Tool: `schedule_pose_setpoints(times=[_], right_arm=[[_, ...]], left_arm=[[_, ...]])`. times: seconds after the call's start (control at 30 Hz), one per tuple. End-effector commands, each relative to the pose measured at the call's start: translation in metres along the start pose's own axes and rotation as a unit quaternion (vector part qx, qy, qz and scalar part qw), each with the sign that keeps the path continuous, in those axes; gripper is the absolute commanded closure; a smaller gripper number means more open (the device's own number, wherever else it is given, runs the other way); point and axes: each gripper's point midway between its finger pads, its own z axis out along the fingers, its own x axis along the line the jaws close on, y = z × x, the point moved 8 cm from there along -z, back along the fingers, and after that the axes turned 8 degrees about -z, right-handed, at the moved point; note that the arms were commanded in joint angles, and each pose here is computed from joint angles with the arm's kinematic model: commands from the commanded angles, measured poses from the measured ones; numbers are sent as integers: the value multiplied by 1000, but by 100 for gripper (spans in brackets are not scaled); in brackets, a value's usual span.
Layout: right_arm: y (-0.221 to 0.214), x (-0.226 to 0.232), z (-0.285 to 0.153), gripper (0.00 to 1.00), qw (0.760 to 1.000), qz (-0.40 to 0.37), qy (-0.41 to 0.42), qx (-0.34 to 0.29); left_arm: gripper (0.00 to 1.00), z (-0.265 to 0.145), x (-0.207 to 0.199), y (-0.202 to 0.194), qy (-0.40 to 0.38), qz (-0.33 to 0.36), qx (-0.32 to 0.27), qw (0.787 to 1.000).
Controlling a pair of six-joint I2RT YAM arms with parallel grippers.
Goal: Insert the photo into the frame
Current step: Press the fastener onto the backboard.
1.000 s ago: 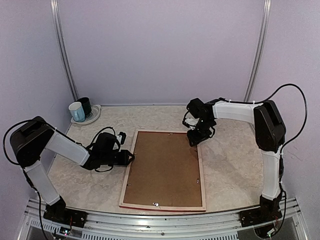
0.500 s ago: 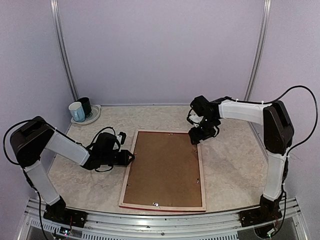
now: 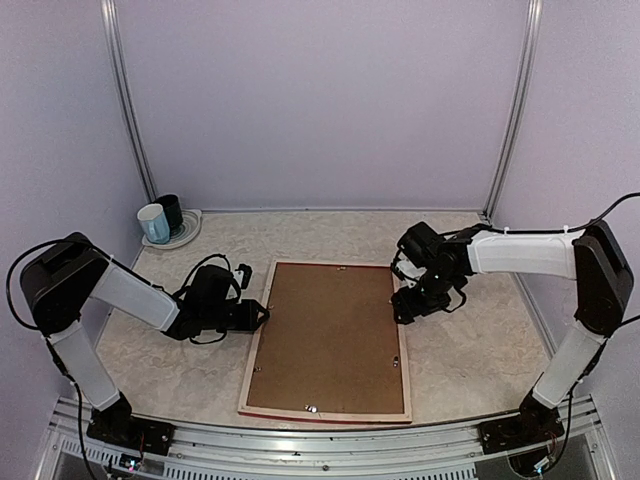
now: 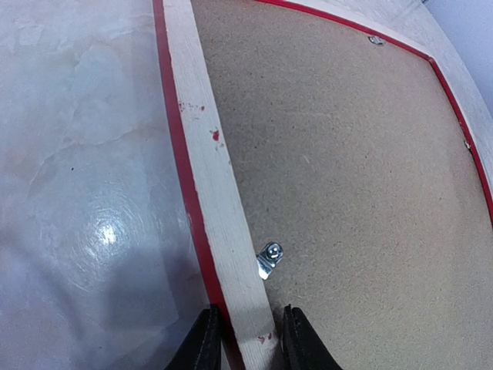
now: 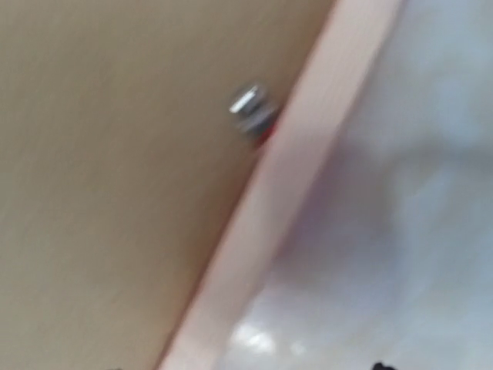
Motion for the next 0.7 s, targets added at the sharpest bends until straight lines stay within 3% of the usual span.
schedule_pose_setpoints(times=[0.0,0.23,0.67], right_arm=[[-11,30,-12,32,999,2,27,-23],[-35,57,-8,33,999,15,28,-19],[-58,63,8,40,999,46,14,-14]], left_arm=[[74,-1,37,-62,80,-11,142,987],[74,-1,40,-62,86,-19,141,986],[74,-1,43,-61,86,-26,141,986]])
